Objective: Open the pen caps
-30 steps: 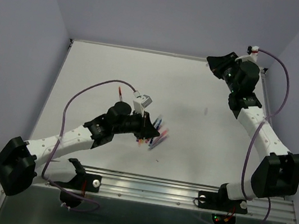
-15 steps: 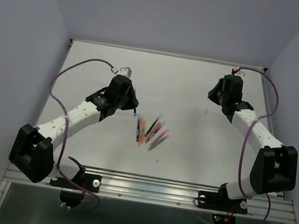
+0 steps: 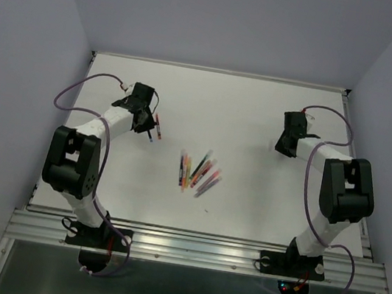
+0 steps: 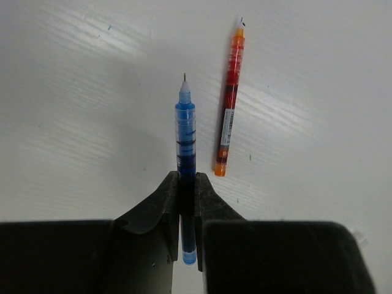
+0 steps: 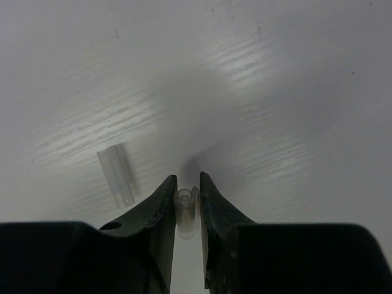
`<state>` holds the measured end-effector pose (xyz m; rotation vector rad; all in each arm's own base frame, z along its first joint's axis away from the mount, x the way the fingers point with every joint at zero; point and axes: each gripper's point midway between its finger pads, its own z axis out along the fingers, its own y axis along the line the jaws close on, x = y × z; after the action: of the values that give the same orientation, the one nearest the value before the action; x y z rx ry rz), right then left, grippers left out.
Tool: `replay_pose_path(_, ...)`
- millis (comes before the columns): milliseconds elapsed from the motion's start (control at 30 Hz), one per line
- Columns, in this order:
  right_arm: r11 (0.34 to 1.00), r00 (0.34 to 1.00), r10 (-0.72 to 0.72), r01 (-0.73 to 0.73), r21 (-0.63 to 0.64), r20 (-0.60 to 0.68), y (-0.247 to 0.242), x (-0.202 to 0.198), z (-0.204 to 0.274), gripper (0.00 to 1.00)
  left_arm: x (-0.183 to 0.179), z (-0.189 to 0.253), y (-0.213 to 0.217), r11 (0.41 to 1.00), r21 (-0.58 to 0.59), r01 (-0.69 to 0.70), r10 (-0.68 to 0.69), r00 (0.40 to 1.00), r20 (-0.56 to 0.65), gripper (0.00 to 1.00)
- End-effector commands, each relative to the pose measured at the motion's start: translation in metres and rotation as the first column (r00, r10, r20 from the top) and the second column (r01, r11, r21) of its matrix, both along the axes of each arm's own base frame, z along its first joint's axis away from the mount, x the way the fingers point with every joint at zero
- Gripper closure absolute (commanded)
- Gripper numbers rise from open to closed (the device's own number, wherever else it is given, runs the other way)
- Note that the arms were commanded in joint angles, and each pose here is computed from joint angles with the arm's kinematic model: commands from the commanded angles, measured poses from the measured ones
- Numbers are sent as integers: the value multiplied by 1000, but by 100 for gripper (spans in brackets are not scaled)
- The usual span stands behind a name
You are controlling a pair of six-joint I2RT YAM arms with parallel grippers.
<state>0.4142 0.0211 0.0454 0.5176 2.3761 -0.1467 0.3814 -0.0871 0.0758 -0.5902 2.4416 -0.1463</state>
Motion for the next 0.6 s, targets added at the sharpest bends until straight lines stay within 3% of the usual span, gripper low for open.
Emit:
replay_pose_path(0, 1000, 1000, 3, -3, -12, 17, -3, 13, 6, 92, 22, 8, 10, 999, 44, -16, 15, 1000, 18, 100)
replay_pose_path(567, 999, 998, 10, -12, 32, 64, 4, 17, 24, 55, 36, -22, 15, 997, 82, -17, 21, 998, -52, 100)
